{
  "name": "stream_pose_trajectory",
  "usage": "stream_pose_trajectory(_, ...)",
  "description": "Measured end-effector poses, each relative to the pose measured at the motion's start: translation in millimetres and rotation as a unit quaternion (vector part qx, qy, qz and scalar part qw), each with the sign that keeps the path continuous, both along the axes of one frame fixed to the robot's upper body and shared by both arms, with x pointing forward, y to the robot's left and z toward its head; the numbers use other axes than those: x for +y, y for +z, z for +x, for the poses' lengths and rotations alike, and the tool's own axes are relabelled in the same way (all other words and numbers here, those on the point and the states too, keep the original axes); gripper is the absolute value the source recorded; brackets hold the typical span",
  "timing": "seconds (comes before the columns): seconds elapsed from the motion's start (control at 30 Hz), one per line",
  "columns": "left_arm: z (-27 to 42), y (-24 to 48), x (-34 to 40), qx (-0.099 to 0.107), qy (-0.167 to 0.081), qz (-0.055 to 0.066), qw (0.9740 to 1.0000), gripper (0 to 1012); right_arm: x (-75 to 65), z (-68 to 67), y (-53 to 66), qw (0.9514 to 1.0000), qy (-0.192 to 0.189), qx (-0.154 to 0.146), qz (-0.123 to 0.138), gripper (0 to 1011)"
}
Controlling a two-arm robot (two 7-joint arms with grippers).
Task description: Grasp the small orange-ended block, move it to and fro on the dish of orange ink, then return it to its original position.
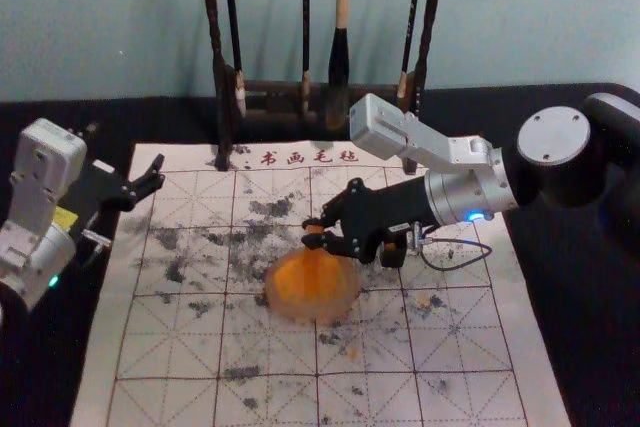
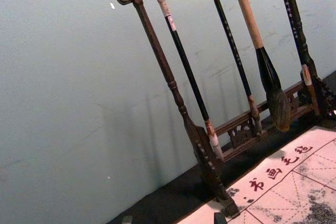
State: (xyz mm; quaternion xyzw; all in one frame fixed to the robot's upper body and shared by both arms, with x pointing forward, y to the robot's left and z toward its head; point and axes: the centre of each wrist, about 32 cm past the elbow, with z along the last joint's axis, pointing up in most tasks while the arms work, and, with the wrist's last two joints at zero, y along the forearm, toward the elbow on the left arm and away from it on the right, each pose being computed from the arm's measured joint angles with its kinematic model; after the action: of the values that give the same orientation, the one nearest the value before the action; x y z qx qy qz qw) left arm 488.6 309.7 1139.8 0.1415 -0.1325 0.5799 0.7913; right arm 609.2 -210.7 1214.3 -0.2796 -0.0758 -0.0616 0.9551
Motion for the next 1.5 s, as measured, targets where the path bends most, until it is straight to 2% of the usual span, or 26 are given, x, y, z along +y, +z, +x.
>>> stream_pose_trajectory(0.37,0.0,0.0,0.0,0.0,0.0,0.0,1.0,1001,-1.4,-0.7,0.5,1.0,0.0,-0.003,0.0,134)
stream_pose_trajectory(0.73,0.0,0.0,0.0,0.0,0.0,0.0,1.0,1001,-9.2,-2.9,2.5,1.0,-0.004,-0.006,-0.004,134)
stream_pose_trajectory(1.2,0.0,0.0,0.0,0.0,0.0,0.0,1.0,1001,-19.2,-12.2,3.0,0.9999,0.01,-0.005,-0.007,134)
stream_pose_trajectory(1.5,0.0,0.0,0.0,0.0,0.0,0.0,1.0,1001,-18.2,-19.6,2.8,0.9996,0.03,-0.002,-0.001,134)
